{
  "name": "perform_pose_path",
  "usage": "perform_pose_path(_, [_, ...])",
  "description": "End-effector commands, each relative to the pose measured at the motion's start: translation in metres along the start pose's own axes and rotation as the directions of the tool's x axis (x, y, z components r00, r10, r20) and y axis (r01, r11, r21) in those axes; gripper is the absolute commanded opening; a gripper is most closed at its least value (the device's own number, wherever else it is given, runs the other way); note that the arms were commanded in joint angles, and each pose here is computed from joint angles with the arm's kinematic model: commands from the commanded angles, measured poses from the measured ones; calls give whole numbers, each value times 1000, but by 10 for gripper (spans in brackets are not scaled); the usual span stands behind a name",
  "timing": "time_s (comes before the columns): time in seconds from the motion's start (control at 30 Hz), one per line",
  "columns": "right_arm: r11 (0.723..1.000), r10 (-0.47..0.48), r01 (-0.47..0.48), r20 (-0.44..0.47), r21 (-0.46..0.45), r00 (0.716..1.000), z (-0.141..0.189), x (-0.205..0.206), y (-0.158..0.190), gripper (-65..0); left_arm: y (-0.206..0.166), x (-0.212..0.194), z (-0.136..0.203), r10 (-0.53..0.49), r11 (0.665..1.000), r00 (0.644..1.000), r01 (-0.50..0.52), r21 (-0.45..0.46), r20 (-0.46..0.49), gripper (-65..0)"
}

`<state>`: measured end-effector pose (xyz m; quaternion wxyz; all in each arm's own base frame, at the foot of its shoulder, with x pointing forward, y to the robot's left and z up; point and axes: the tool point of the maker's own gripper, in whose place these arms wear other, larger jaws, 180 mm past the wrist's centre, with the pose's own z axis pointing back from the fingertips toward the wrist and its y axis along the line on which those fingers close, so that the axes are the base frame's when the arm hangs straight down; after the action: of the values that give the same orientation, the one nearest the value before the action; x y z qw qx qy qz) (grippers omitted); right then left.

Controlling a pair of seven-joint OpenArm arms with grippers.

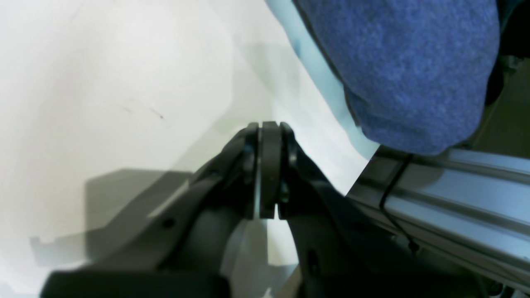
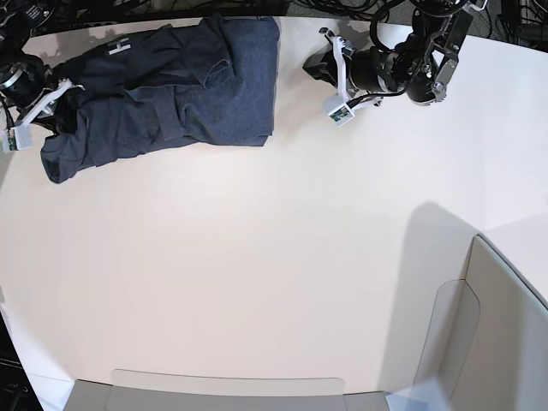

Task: Layout the t-shirt on the table in an organized manner, then fold the t-shirt properly
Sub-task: 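Grasp the bundled shirt with both grippers and lift it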

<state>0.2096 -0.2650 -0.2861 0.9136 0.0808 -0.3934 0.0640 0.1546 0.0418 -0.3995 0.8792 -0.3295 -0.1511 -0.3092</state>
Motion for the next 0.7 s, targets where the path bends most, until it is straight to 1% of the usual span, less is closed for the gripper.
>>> perform_pose_path(0.0, [999,42,-43,21,28,999,-1,10,9,-650,2,5,4,-14,1000,1000,13,8,13,-650])
perform_pose_path(0.13, [985,93,-92,-2,147,996,-20,10,44,-650,10,3,2,2,1000,1000,-2,16,4,-650])
perform_pose_path(0.23, [956,147,-143,3,256,989,-35,14,79,-650,28,11,1,13,999,1000,-13,40,1,-650])
perform_pose_path(0.37, [897,222,-210,16,389,975,-49,17,125,-650,47,15,-2,47,997,999,-46,58,-5,-650])
perform_pose_path(0.43, [860,251,-241,37,451,967,-53,19,149,-650,51,20,-5,55,997,998,-55,58,1,-650])
perform_pose_path(0.5, [829,274,-267,59,491,960,-55,22,165,-650,57,21,-5,66,996,998,-66,66,-1,-650])
perform_pose_path(0.53, [809,289,-281,67,516,955,-56,23,176,-650,62,21,-6,74,995,997,-74,71,-3,-650])
perform_pose_path(0.6, [780,311,-302,79,548,947,-57,23,189,-650,68,21,-6,87,993,996,-87,78,-6,-650])
perform_pose_path(0.67, [748,333,-319,86,582,939,-57,21,204,-650,73,23,-7,100,992,995,-101,82,11,-650])
